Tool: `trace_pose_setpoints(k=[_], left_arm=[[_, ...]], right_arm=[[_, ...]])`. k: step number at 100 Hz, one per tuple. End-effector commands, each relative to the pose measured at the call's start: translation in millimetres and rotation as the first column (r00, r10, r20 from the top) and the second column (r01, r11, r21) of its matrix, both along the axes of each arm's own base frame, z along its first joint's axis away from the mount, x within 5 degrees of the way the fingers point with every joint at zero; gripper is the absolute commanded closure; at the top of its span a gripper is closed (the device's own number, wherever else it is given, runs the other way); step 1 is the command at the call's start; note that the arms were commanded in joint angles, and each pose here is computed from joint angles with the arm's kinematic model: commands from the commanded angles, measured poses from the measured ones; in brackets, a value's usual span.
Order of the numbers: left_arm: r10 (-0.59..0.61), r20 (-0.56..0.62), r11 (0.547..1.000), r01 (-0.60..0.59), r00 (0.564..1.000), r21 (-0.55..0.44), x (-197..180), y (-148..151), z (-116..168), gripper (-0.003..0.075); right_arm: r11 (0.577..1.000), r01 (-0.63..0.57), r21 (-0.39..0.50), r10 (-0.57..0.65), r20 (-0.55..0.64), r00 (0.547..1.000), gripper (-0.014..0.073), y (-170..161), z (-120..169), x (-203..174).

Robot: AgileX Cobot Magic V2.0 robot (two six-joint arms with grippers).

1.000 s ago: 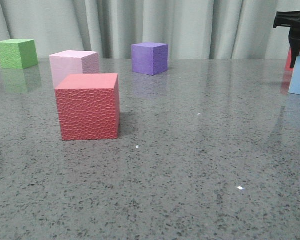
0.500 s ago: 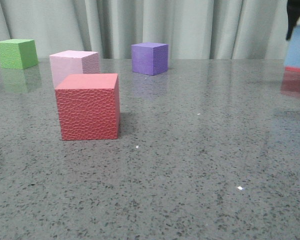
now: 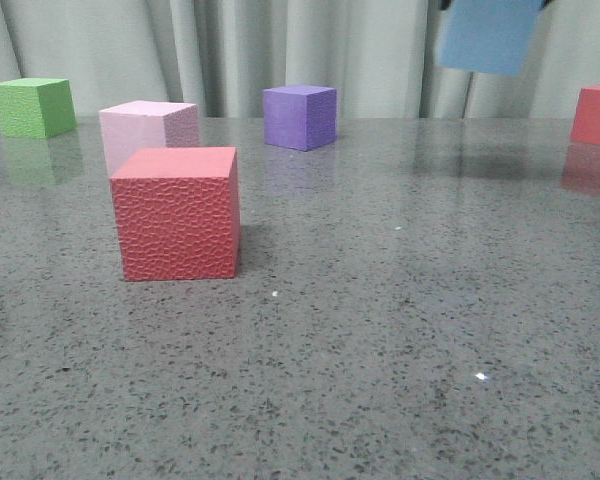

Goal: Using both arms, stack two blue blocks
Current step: 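Carry the light-blue cube with the right gripper and set it down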

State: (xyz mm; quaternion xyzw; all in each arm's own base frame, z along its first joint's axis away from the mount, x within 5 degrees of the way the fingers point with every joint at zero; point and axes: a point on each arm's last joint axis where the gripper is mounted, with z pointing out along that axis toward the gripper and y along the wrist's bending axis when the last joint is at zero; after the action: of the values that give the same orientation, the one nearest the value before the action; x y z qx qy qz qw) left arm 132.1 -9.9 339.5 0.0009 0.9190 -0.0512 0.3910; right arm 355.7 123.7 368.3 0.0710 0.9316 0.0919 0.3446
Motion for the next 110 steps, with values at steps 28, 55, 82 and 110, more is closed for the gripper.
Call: trace_pose_setpoints(k=[28,55,82,110], left_arm=[[-0.001,0.083,1.0,0.002,0.997,-0.016,3,-1,14,0.0155],[-0.001,0.083,1.0,0.002,0.997,-0.016,3,-1,14,0.0155],[-0.001,0.083,1.0,0.002,0.997,-0.016,3,-1,14,0.0155],[-0.001,0.083,1.0,0.002,0.997,-0.016,3,-1,14,0.0155]], right_arm=[[0.992,-0.122,0.015,0.122,0.024,0.992,0.0294,54,1,10],[0.989,-0.149,0.022,0.149,-0.021,0.989,0.0294,76,-17,18],[0.988,-0.145,0.044,0.148,-0.074,0.986,0.0294,82,-32,22],[0.989,-0.142,0.036,0.145,-0.111,0.983,0.0294,83,-41,24]])
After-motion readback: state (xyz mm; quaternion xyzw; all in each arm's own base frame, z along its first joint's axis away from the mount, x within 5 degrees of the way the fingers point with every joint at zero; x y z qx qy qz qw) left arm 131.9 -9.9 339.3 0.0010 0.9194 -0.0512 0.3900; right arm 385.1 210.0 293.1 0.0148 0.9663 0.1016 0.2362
